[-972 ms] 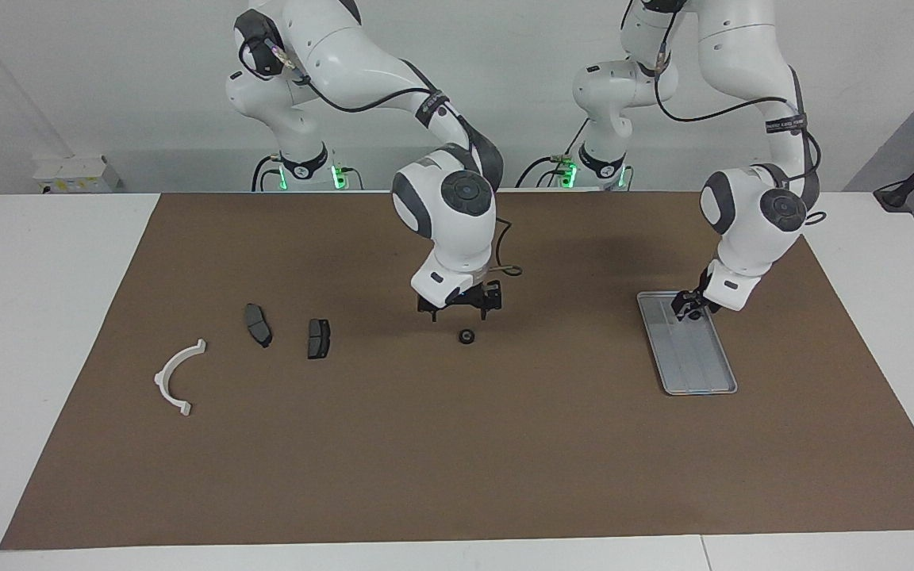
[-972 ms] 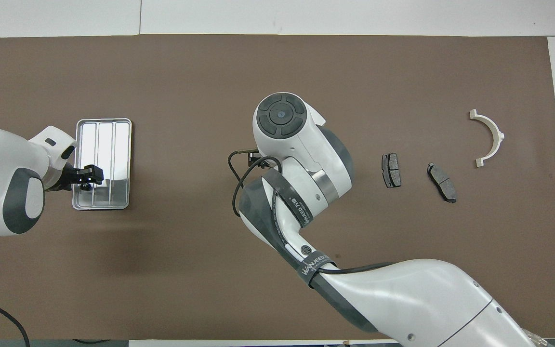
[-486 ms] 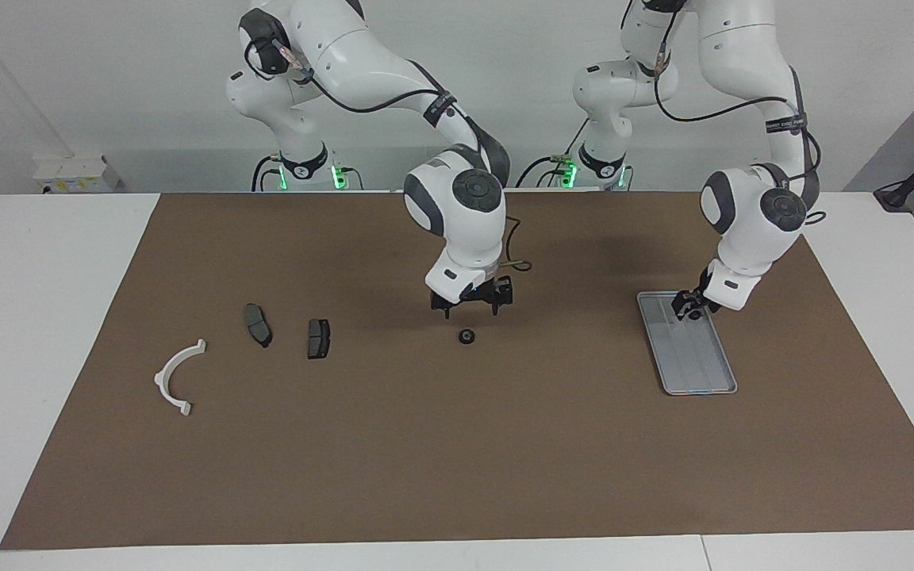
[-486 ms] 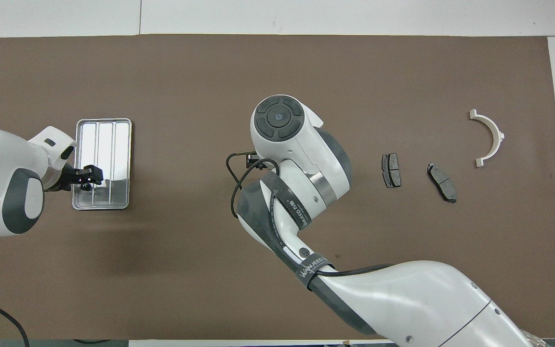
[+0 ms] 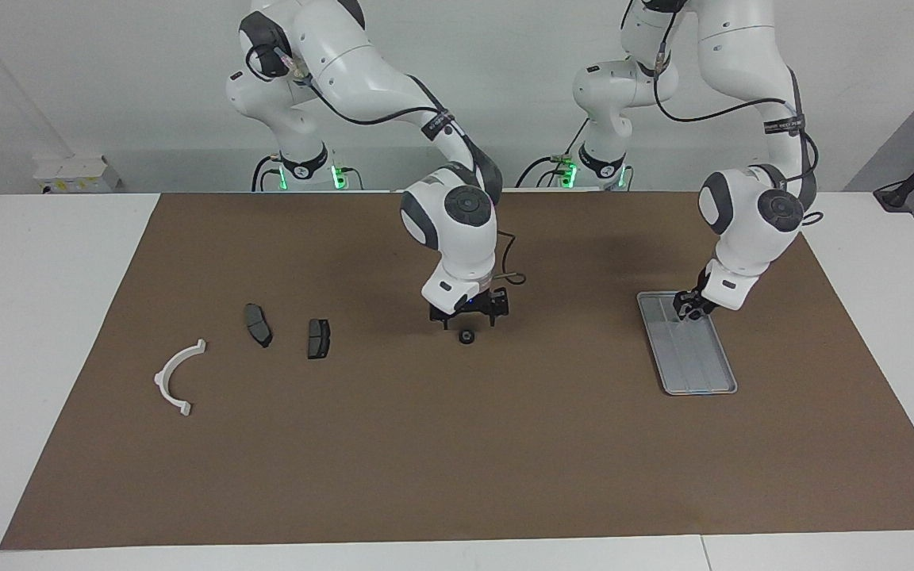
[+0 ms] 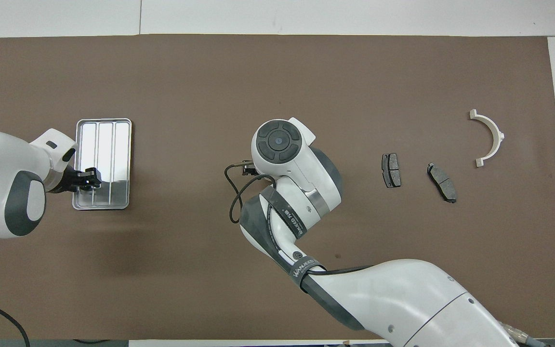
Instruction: Place bearing gear from tray to pile
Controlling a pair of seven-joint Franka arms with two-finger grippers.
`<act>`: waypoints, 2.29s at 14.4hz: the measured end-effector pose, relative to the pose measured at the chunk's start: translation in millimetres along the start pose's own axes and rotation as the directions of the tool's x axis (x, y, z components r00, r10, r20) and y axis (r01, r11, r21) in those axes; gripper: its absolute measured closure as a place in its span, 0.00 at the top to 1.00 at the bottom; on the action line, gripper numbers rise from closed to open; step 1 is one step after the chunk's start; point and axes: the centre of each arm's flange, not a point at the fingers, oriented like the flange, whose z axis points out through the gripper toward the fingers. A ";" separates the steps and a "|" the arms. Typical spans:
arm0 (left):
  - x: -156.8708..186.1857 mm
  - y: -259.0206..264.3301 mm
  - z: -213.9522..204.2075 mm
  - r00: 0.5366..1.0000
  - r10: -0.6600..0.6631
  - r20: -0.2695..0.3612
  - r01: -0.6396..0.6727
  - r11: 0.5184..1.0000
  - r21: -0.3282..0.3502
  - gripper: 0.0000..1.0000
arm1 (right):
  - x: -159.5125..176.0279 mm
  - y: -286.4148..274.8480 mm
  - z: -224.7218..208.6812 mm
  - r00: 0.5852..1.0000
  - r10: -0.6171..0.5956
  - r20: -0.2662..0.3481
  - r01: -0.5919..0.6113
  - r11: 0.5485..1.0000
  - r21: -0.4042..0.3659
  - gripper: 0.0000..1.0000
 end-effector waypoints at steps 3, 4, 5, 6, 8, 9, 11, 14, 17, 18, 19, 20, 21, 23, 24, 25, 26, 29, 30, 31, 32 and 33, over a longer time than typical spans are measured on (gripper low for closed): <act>-0.8 0.0 1.2 1.000 0.000 0.002 0.000 1.000 0.000 0.62 | 0.7 0.8 0.9 1.000 0.002 -0.002 -0.002 1.000 0.001 1.00; -0.9 0.0 1.5 1.000 0.000 0.000 0.000 1.000 0.000 0.60 | 0.8 0.7 0.7 1.000 0.002 -0.003 -0.002 1.000 0.002 1.00; -0.7 0.1 1.6 1.000 0.000 -0.004 0.000 1.000 -0.001 0.60 | 1.1 0.6 1.2 1.000 0.002 -0.006 -0.002 1.000 0.004 1.00; -0.6 0.2 1.9 1.000 0.000 -0.009 0.000 1.000 -0.002 0.61 | 1.6 0.3 2.8 1.000 0.002 -0.012 -0.002 1.000 0.008 1.00; -1.5 0.2 3.4 1.000 0.001 -0.008 -0.001 1.000 -0.002 0.60 | 2.1 0.0 10.2 1.000 0.002 -0.015 -0.002 1.000 0.012 1.00; -2.0 0.1 4.0 1.000 0.000 -0.007 0.000 1.000 -0.002 0.60 | 2.3 0.0 14.0 1.000 0.002 -0.014 -0.002 1.000 0.011 1.00; -2.6 0.2 5.0 1.000 0.001 -0.007 -0.001 1.000 -0.002 0.62 | 1.9 0.5 19.1 1.000 0.002 -0.009 -0.002 1.000 0.008 1.00; -3.4 0.2 6.1 1.000 0.001 -0.005 -0.001 1.000 -0.002 0.55 | 1.2 2.0 22.0 1.000 0.003 -0.004 -0.003 1.000 0.005 0.91; -3.6 0.7 5.8 1.000 0.004 -0.006 -0.004 1.000 -0.002 0.40 | 0.8 4.0 24.3 1.000 0.006 0.000 -0.006 1.000 0.002 0.67; -3.6 0.8 5.6 1.000 0.007 -0.007 -0.007 1.000 -0.002 0.32 | 1.0 4.7 24.7 1.000 0.007 0.001 -0.007 1.000 0.001 0.56; -3.6 0.6 5.3 1.000 0.014 -0.007 -0.014 1.000 -0.002 0.24 | 1.0 5.2 25.2 1.000 0.007 0.002 -0.007 1.000 0.000 0.43; -3.5 0.1 5.3 1.000 0.018 -0.007 -0.018 1.000 -0.002 0.24 | 0.9 5.3 25.0 1.000 0.007 0.002 -0.007 1.000 0.001 0.35; -3.4 -0.5 5.2 1.000 0.019 -0.008 -0.020 1.000 -0.002 0.24 | 0.9 5.3 25.0 1.000 0.007 0.002 -0.007 1.000 0.000 0.35; -0.9 -0.2 1.7 1.000 0.022 -0.017 -0.022 1.000 -0.003 0.24 | 1.3 5.9 24.9 1.000 0.007 0.002 -0.007 1.000 -0.001 0.35; 1.9 1.0 -2.8 0.999 0.021 -0.026 -0.021 1.000 -0.006 0.24 | 2.3 7.2 24.1 1.000 0.009 0.002 -0.009 1.000 -0.003 0.35; 5.7 3.3 -9.4 0.999 0.015 -0.036 -0.016 1.000 -0.017 0.24 | 5.7 10.9 20.3 1.000 0.016 0.002 -0.016 1.000 -0.005 0.35; 9.7 7.0 -18.0 0.999 0.007 -0.044 -0.008 0.999 -0.033 0.24 | 11.5 16.8 12.4 1.000 0.025 0.002 -0.025 1.000 -0.007 0.35; 19.0 37.8 -56.3 0.998 -0.033 -0.047 0.029 0.996 -0.082 0.24 | 36.4 49.9 -34.8 0.999 0.033 -0.022 -0.033 0.999 -0.002 0.35; 20.5 56.2 -71.3 0.997 -0.057 -0.049 0.053 0.995 -0.087 0.24 | 44.7 67.5 -53.2 0.999 0.022 -0.031 -0.022 1.000 -0.001 0.35; 20.2 78.4 -83.5 0.995 -0.089 -0.053 0.083 0.992 -0.093 0.24 | 51.8 85.8 -69.4 0.999 0.007 -0.036 -0.008 1.000 -0.002 0.35; 16.9 105.8 -92.7 0.990 -0.126 -0.059 0.119 0.988 -0.100 0.24 | 58.0 103.9 -83.5 0.999 -0.009 -0.039 0.009 1.000 -0.005 0.35; 10.6 134.8 -99.0 0.986 -0.157 -0.063 0.149 0.983 -0.107 0.24 | 63.3 121.2 -95.3 0.999 -0.025 -0.042 0.025 1.000 -0.008 0.35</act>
